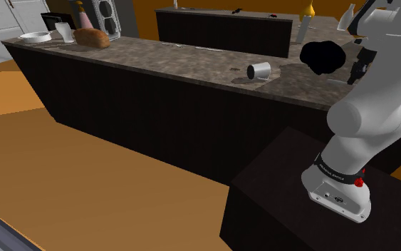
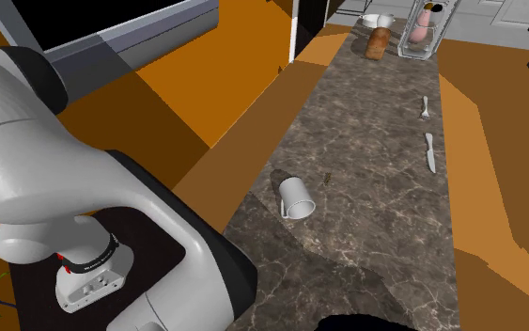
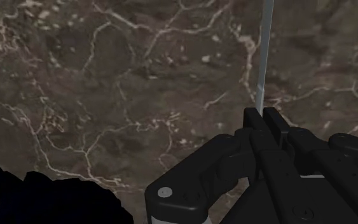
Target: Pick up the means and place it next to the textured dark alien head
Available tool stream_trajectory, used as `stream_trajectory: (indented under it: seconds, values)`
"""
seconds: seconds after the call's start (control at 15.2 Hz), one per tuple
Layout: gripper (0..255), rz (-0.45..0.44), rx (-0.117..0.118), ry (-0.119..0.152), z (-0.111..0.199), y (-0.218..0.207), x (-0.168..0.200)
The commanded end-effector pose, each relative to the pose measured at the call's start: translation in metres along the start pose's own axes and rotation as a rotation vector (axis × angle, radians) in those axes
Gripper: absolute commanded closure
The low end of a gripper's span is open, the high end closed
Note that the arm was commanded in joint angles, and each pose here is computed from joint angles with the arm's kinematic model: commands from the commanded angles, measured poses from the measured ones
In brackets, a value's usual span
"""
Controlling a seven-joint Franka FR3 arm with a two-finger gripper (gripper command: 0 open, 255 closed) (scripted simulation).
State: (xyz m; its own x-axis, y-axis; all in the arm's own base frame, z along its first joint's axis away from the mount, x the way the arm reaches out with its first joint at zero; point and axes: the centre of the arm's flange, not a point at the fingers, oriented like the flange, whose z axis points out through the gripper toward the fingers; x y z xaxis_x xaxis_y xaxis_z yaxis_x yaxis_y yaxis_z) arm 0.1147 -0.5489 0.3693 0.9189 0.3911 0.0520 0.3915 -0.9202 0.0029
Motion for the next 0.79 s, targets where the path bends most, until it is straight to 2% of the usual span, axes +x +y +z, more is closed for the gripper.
stream_trajectory:
  seconds: [0.0, 0.07, 0.13, 0.46, 0.73]
  values:
    - [255, 0.0, 0.0, 0.0, 0.0, 0.0, 0.0]
    - [255, 0.0, 0.0, 0.0, 0.0, 0.0, 0.0]
    - [0, 0.0, 0.0, 0.0, 0.0, 0.0, 0.0]
    - [0, 0.0, 0.0, 0.0, 0.0, 0.0, 0.0]
    - [0, 0.0, 0.0, 0.0, -0.05, 0.0, 0.0]
